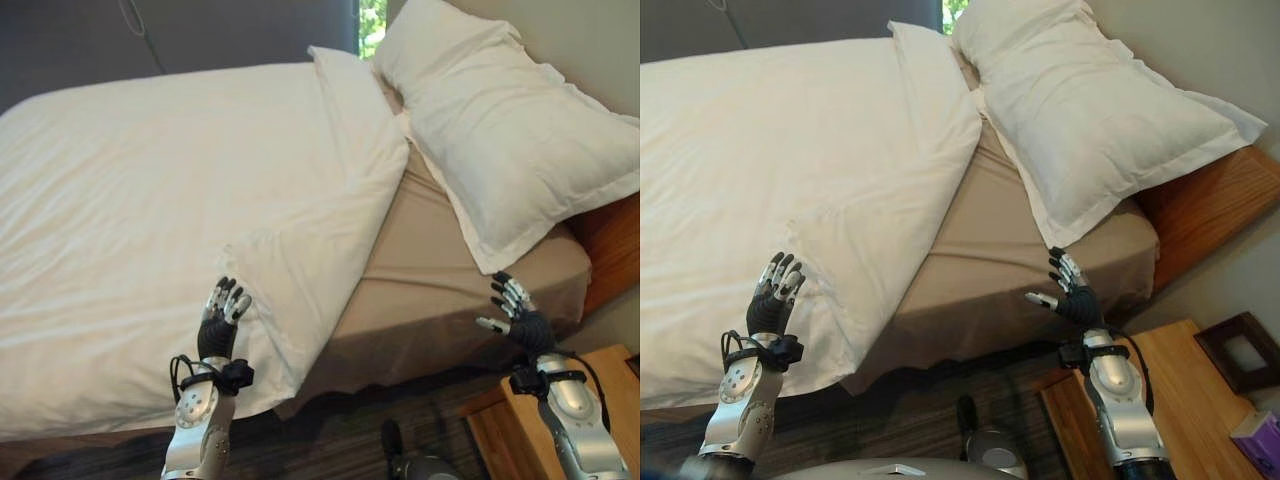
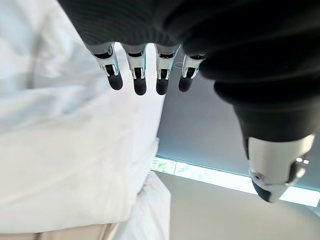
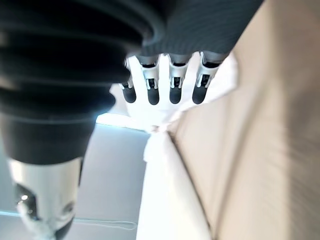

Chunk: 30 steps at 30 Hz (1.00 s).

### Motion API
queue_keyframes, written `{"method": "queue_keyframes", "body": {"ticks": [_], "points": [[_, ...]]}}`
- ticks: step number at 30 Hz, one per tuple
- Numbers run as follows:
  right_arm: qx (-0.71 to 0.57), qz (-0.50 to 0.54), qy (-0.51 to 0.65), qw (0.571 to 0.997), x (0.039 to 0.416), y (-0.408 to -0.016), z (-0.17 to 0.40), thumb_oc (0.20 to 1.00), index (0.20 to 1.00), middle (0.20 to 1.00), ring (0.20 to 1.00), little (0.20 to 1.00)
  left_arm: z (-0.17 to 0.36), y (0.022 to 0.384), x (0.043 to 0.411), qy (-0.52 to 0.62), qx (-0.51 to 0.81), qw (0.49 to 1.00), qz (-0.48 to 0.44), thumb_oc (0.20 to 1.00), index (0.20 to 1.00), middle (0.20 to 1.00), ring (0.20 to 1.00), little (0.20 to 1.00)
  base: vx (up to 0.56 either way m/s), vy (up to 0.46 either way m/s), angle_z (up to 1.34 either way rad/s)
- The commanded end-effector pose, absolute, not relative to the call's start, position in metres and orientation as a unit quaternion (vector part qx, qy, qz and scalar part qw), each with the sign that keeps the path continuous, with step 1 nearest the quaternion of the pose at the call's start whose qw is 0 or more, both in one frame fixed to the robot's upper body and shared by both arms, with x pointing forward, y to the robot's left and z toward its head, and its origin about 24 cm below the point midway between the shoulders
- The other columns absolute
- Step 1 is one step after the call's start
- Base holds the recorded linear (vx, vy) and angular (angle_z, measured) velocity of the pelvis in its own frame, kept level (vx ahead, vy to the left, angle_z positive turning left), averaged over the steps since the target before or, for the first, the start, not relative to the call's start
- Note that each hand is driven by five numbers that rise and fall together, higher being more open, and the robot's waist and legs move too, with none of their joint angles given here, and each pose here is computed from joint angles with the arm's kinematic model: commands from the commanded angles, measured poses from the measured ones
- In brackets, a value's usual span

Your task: Making the bed.

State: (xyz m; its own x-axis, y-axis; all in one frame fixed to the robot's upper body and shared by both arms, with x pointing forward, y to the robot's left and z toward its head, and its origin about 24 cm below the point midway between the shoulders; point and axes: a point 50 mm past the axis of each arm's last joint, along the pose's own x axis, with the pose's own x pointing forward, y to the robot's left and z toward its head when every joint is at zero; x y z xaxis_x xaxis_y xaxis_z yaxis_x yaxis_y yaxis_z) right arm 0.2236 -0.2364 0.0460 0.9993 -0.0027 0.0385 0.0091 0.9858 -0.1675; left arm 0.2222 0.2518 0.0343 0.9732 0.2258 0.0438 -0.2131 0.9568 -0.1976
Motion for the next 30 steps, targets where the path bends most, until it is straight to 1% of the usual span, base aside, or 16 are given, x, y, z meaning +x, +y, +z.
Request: {"method": "queue_keyframes", "body": {"ticks": [1,2,3,4,9,11,16,19,20,21,23,30], "points": [[-0.085,-0.008,-0.043,0.995,0.213,-0.242,0.055,1.000,1.000,1.000,1.000,1.000,0.060,0.283,0.232,-0.087,-0.046,0.981,0.166,1.000,1.000,1.000,1.000,1.000,0.01,-0.043,0.02],[-0.088,-0.005,-0.040,0.995,0.212,-0.242,0.054,1.000,1.000,1.000,1.000,1.000,0.063,0.286,0.234,-0.090,-0.044,0.978,0.181,1.000,1.000,1.000,1.000,1.000,0.07,-0.036,-0.10],[-0.094,-0.001,-0.035,0.995,0.211,-0.241,0.054,1.000,1.000,1.000,1.000,1.000,0.072,0.298,0.238,-0.099,-0.018,0.971,0.215,1.000,1.000,1.000,1.000,1.000,0.07,-0.035,-0.17],[-0.094,-0.001,-0.035,0.995,0.211,-0.241,0.054,1.000,1.000,1.000,1.000,1.000,0.072,0.298,0.238,-0.100,-0.018,0.971,0.215,1.000,1.000,1.000,1.000,1.000,0.07,-0.017,-0.10],[-0.076,0.016,-0.020,0.997,0.206,-0.236,0.048,1.000,1.000,1.000,1.000,1.000,0.078,0.322,0.248,-0.097,-0.005,0.961,0.257,1.000,1.000,1.000,1.000,1.000,0.06,0.009,-0.14],[-0.065,0.023,-0.008,0.998,0.201,-0.237,0.043,1.000,1.000,1.000,1.000,1.000,0.081,0.337,0.255,-0.075,0.044,0.958,0.274,1.000,1.000,1.000,1.000,1.000,0.08,0.041,-0.09],[-0.046,0.025,-0.005,0.999,0.198,-0.237,0.041,1.000,1.000,1.000,1.000,1.000,0.081,0.354,0.266,-0.048,0.059,0.953,0.292,1.000,1.000,1.000,1.000,1.000,0.01,0.033,-0.07],[-0.044,0.027,-0.001,0.999,0.195,-0.236,0.039,1.000,1.000,1.000,1.000,1.000,0.076,0.376,0.263,-0.019,0.051,0.940,0.338,1.000,1.000,1.000,1.000,1.000,0.00,0.026,-0.12],[-0.043,0.027,-0.002,0.999,0.195,-0.236,0.039,1.000,1.000,1.000,1.000,1.000,0.076,0.376,0.264,-0.019,0.051,0.940,0.338,1.000,1.000,1.000,1.000,1.000,0.00,0.026,-0.14],[-0.043,0.029,0.003,0.999,0.193,-0.234,0.037,1.000,1.000,1.000,1.000,1.000,0.076,0.385,0.263,-0.010,0.048,0.928,0.369,1.000,1.000,1.000,1.000,1.000,0.00,0.032,-0.20],[-0.046,0.029,0.008,0.999,0.191,-0.233,0.036,1.000,1.000,1.000,1.000,1.000,0.074,0.383,0.264,-0.019,0.016,0.921,0.390,1.000,1.000,1.000,1.000,1.000,0.01,0.031,-0.12],[-0.056,0.036,0.009,0.998,0.192,-0.233,0.036,1.000,1.000,1.000,1.000,1.000,0.060,0.384,0.258,0.007,0.008,0.917,0.398,1.000,1.000,1.000,1.000,1.000,0.01,0.004,-0.01]]}}
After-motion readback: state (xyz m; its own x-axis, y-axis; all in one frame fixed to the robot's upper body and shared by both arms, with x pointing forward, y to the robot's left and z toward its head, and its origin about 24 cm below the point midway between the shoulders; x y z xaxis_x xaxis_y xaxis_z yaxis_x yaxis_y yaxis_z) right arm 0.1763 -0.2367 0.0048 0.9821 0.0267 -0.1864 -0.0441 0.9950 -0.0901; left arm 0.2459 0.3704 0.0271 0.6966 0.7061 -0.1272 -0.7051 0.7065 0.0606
